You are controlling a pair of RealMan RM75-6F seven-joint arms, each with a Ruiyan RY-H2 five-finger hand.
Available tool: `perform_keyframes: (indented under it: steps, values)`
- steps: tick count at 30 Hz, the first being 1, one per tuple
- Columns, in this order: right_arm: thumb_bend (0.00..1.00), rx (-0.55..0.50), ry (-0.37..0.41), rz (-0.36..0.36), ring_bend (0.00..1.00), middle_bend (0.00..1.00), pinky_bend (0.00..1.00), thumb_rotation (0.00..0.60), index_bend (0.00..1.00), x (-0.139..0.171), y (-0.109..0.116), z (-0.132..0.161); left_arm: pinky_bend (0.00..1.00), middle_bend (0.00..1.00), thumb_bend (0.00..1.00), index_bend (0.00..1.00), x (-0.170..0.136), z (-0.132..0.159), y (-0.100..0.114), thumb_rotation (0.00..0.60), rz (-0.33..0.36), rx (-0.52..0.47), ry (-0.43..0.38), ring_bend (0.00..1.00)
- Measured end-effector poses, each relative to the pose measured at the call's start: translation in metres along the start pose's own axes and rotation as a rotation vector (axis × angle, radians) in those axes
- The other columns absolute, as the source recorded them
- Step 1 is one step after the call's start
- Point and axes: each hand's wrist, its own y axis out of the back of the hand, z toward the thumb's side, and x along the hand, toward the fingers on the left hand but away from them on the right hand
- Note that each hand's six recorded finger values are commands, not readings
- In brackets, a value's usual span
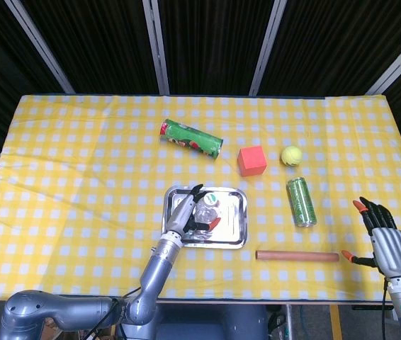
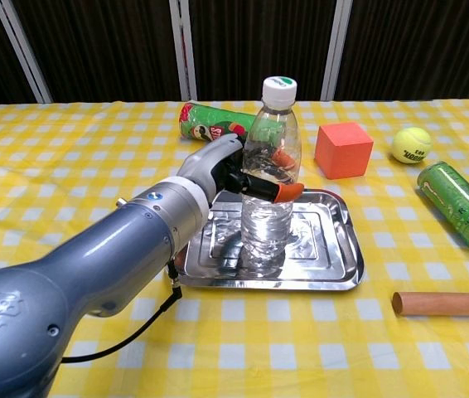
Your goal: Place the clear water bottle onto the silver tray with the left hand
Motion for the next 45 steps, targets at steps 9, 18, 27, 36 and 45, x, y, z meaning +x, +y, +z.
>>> perform_keyframes:
  steps: [9,18,27,36,45]
  values:
    - [0.05,0.004,0.001,0.006,0.00,0.00,0.00,0.600,0.05,0.000,-0.002,0.001,0.06,0.37,0.38,0.40,-0.004,0.004,0.006,0.600,-0.013,0.015,-0.034,0.00]
    - [0.05,0.004,-0.002,0.007,0.00,0.00,0.00,0.600,0.05,0.000,-0.002,0.001,0.05,0.26,0.32,0.27,-0.008,0.003,0.004,0.600,-0.065,0.036,-0.036,0.00]
    - [0.05,0.001,-0.003,0.009,0.00,0.00,0.00,0.600,0.05,0.000,-0.002,0.001,0.03,0.17,0.32,0.18,-0.009,-0.003,0.003,0.600,-0.108,0.047,-0.019,0.00]
    - [0.05,0.000,-0.005,0.015,0.00,0.00,0.00,0.600,0.05,0.000,-0.003,0.001,0.02,0.09,0.31,0.08,-0.020,0.008,0.017,0.600,-0.115,0.034,-0.062,0.00]
    - [0.05,-0.001,0.003,0.010,0.00,0.00,0.00,0.600,0.05,0.001,-0.002,0.004,0.01,0.14,0.32,0.11,-0.048,0.016,0.068,0.600,-0.047,0.047,-0.105,0.00]
